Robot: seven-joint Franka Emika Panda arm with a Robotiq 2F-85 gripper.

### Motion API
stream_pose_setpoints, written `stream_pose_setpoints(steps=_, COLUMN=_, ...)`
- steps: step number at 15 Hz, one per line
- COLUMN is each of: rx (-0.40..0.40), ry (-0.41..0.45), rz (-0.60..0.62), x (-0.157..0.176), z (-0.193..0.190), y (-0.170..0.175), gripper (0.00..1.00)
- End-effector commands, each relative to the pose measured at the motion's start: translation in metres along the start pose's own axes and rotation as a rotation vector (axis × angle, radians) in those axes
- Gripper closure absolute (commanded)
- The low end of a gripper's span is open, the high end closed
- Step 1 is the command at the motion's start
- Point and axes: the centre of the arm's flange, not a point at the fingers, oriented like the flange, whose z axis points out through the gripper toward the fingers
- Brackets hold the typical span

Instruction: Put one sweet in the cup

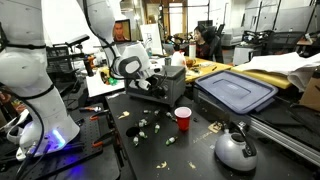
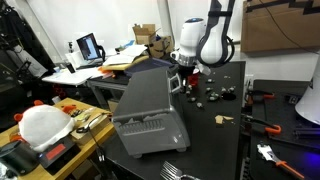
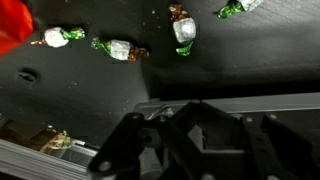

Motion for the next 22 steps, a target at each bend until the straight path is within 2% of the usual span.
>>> stream_pose_setpoints(steps=1, rx=-0.026, ry=-0.027, rz=0.029, x=-0.006, z=-0.021, y=-0.012, gripper=0.98)
stream_pose_setpoints(steps=2, rx=-0.024, ry=-0.044, rz=0.031, x=-0.008, z=-0.021, y=-0.012, gripper=0.98)
stream_pose_setpoints(steps=3, rx=-0.019, ry=-0.064, rz=0.032, x=-0.010, z=-0.020, y=-0.013, gripper=0.66)
stream_pose_setpoints(steps=4, rx=-0.014, ry=-0.088, rz=0.039, x=-0.014, z=-0.019, y=-0.013, gripper=0.65)
stream_pose_setpoints(steps=5, rx=-0.006, ry=-0.111, rz=0.053, x=-0.018, z=-0.019, y=-0.014, gripper=0.60)
stream_pose_setpoints(steps=13, rx=0.064, ry=-0.216, rz=0.164, x=-0.055, z=-0.049, y=-0.019, gripper=0.00)
stream_pose_setpoints(steps=18, rx=0.175, ry=-0.235, rz=0.235, x=-0.063, z=-0.072, y=-0.032, gripper=0.00)
stream_pose_setpoints(steps=20, rx=0.217, ry=-0.230, rz=0.252, x=-0.053, z=-0.078, y=-0.039, gripper=0.00)
stream_pose_setpoints(steps=22, rx=0.218, ry=-0.222, rz=0.277, x=-0.044, z=-0.082, y=-0.047, gripper=0.00)
